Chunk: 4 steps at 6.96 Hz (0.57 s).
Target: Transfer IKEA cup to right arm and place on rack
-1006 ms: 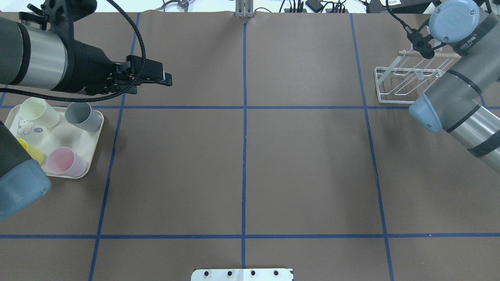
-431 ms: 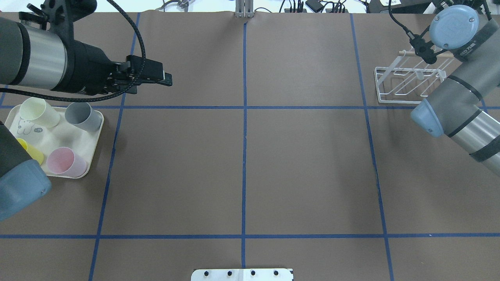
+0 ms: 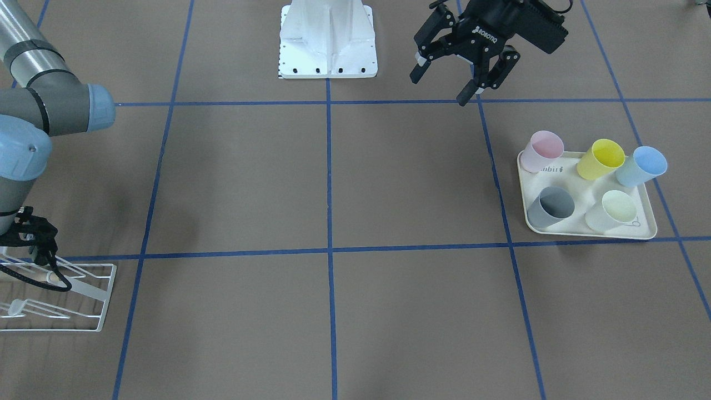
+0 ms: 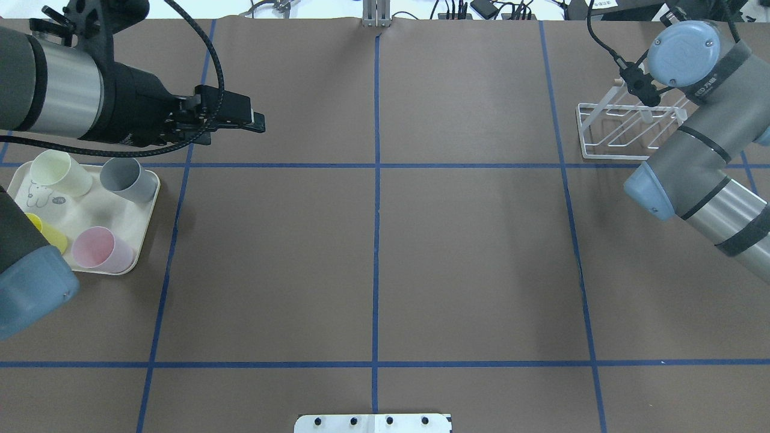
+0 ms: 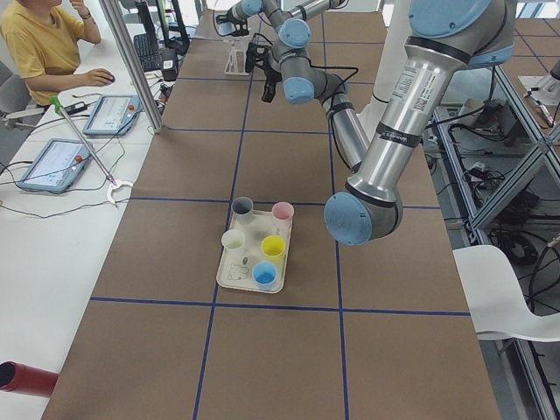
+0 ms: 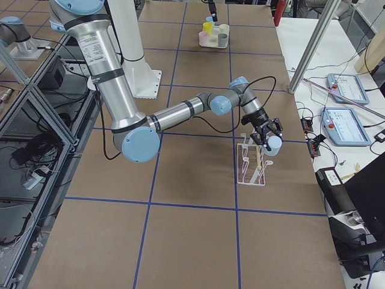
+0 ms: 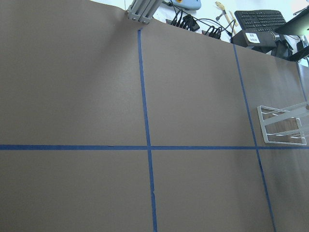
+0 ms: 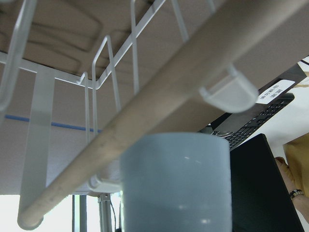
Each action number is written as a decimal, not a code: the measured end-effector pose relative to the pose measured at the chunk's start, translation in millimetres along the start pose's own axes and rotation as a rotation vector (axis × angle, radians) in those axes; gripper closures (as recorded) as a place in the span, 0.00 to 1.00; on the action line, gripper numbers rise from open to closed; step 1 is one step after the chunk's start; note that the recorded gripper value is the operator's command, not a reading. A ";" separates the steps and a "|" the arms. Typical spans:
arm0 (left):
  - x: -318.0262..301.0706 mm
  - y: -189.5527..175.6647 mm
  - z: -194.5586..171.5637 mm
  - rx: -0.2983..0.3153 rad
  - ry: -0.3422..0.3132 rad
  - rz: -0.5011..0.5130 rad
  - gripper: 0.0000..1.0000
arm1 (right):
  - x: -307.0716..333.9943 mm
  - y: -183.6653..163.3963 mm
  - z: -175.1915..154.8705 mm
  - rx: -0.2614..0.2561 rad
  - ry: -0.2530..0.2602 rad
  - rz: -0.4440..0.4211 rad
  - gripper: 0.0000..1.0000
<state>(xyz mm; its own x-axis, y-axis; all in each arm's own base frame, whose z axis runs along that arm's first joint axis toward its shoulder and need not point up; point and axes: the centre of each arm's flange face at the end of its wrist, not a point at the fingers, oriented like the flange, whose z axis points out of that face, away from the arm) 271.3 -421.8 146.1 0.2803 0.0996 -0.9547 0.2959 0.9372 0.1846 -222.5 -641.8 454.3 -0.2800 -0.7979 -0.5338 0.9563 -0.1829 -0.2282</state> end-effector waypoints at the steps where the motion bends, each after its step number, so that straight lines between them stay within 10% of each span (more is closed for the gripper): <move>1: -0.2 0.0 0.1 0.000 0.000 -0.001 0.00 | -1.0 -0.1 0.7 -0.001 -0.001 -0.001 0.45; 2: -0.3 0.0 0.1 0.000 0.000 -0.001 0.00 | -1.0 -0.8 0.7 -0.001 -0.001 -0.002 0.00; 4: 0.4 -0.1 -0.1 0.000 0.001 -0.001 0.00 | -0.3 -0.9 0.1 -0.001 0.000 0.001 0.00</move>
<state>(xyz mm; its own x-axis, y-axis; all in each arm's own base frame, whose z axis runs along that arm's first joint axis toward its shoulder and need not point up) 271.3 -421.8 145.7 0.2793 0.0987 -0.9551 0.2964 0.9373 0.1836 -223.2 -641.5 454.8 -0.2793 -0.7981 -0.5338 0.9564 -0.1817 -0.2286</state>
